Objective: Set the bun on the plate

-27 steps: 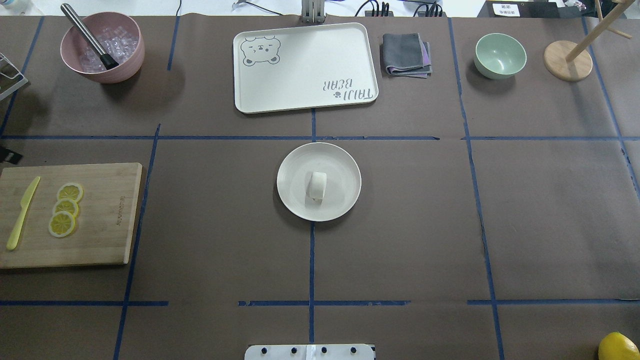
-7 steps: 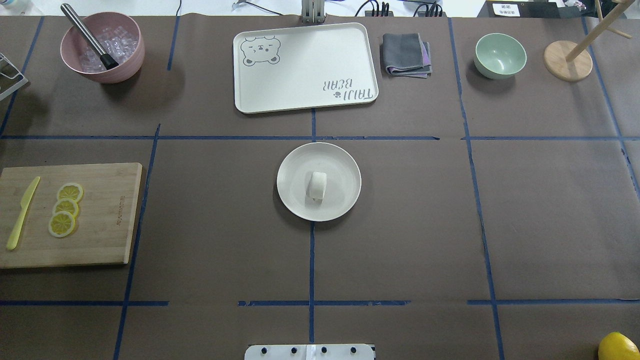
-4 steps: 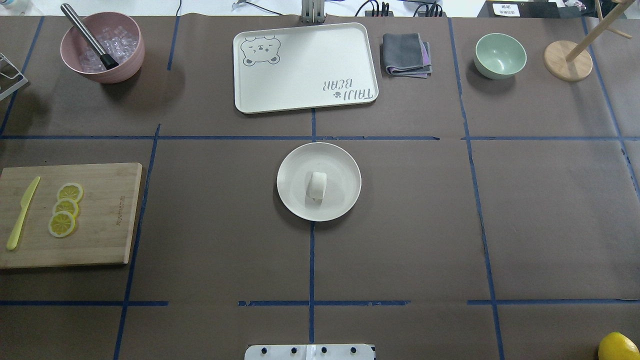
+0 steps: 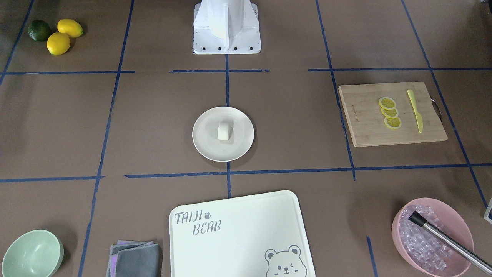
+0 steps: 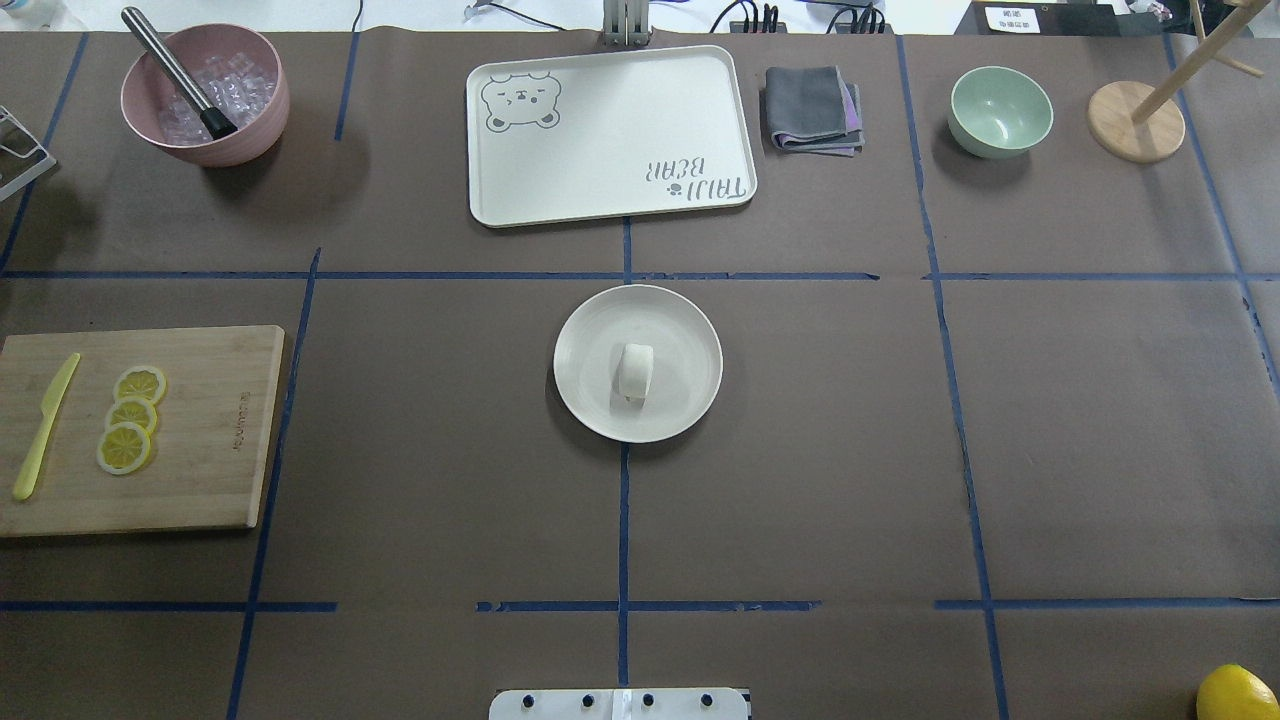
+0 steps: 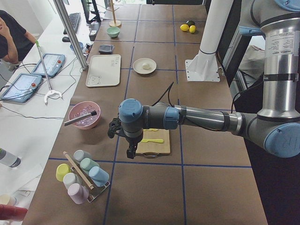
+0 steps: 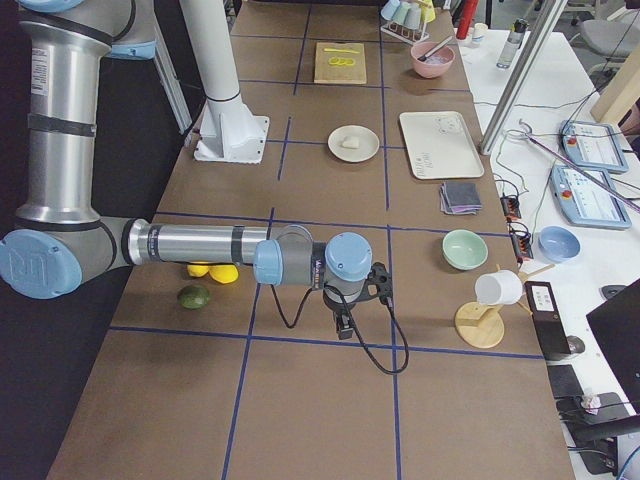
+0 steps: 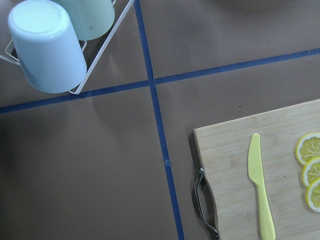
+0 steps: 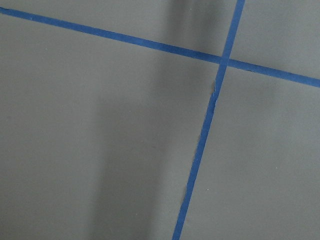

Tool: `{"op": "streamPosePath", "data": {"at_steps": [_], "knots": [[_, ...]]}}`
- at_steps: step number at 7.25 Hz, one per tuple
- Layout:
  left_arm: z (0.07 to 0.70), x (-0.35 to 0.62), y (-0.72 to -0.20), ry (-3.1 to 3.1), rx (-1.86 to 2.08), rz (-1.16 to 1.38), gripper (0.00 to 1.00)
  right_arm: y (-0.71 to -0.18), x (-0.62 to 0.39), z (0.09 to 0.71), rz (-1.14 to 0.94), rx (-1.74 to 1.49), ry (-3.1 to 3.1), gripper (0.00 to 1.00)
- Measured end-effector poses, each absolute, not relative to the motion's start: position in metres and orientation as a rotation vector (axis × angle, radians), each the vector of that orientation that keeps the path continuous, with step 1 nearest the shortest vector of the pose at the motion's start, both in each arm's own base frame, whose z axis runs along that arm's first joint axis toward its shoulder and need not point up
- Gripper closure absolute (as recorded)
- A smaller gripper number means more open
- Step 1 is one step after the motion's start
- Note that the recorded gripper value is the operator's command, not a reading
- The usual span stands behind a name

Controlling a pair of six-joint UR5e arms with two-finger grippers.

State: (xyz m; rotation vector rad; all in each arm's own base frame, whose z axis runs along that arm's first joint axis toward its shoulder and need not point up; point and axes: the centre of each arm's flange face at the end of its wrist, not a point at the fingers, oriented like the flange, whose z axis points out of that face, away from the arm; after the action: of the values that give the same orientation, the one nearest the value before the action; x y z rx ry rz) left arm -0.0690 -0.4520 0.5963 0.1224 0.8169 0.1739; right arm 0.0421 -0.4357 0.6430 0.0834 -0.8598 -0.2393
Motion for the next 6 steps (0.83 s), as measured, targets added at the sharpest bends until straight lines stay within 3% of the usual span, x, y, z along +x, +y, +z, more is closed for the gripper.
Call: {"op": "streamPosePath", "data": {"at_steps": [6], "knots": [[0.585,-0.072,-0.408,0.763,0.166,0.192,0.0,-0.435,0.042,0.64,-0.238,0.087,-0.861,0.0]]}}
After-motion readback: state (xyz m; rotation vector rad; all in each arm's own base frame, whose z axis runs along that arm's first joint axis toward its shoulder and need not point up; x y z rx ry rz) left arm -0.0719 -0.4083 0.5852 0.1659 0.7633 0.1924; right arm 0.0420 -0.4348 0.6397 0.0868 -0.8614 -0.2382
